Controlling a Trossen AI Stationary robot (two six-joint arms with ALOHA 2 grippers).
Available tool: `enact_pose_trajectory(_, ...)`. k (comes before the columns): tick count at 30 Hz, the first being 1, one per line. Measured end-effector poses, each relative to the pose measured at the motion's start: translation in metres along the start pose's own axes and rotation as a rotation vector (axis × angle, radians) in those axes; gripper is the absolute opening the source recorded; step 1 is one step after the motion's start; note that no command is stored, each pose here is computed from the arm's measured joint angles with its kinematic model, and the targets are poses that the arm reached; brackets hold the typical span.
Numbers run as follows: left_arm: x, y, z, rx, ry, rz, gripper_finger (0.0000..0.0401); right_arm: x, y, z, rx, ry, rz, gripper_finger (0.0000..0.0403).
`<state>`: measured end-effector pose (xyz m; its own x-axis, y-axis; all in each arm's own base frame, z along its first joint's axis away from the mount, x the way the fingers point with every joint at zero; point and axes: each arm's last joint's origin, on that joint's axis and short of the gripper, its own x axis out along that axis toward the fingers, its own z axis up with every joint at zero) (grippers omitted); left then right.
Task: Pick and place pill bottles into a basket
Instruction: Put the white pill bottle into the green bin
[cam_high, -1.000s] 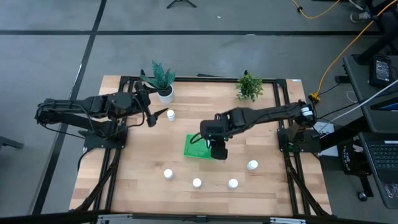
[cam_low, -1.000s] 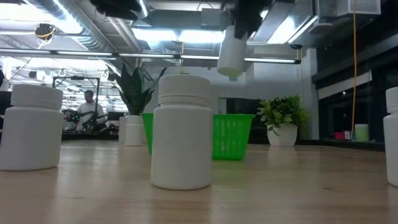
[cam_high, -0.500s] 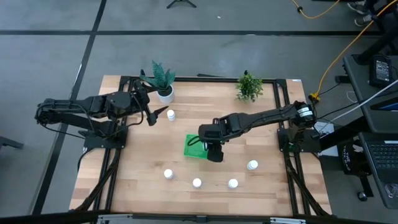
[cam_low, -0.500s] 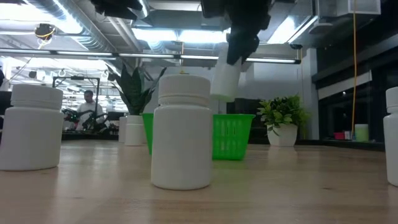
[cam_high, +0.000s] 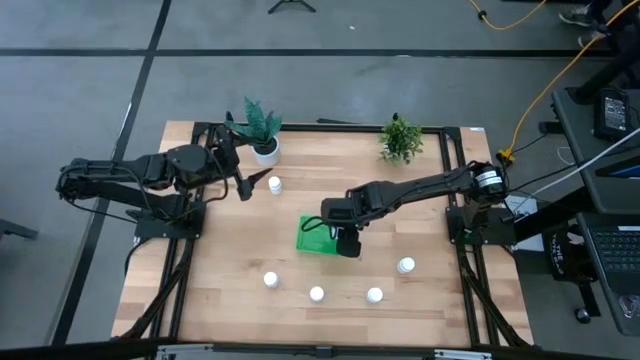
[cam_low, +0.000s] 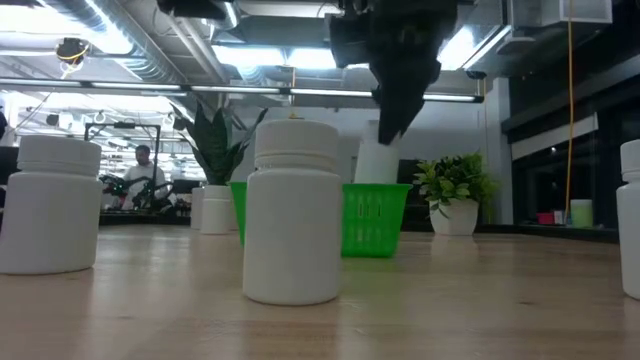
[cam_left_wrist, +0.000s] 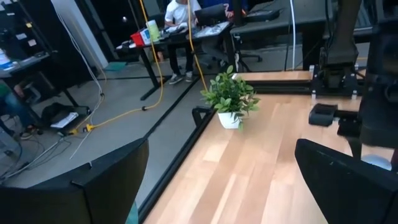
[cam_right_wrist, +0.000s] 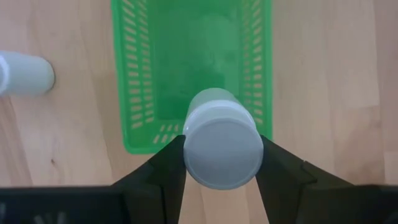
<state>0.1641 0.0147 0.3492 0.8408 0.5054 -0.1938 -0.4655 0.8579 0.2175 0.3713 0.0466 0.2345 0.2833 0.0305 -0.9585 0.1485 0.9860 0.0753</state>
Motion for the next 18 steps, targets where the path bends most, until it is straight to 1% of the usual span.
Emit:
enact_pose_trajectory(6, 0.000, 0.000, 0.000, -0.002, 0.001, 0.000, 0.0400, 0.009, -0.004, -0.003, 0.005, 0.000, 0.001, 0.0158)
enact_pose_trajectory(10, 0.000, 0.000, 0.000, -0.008, 0.000, 0.000, 0.0400, 0.015, -0.011, -0.006, 0.023, 0.018, -0.004, 0.0158)
enact_pose_trajectory(18, 0.000, 0.000, 0.000, -0.008, 0.001, 0.000, 0.0400, 0.017, -0.026, -0.004, 0.026, 0.023, -0.015, 0.0158)
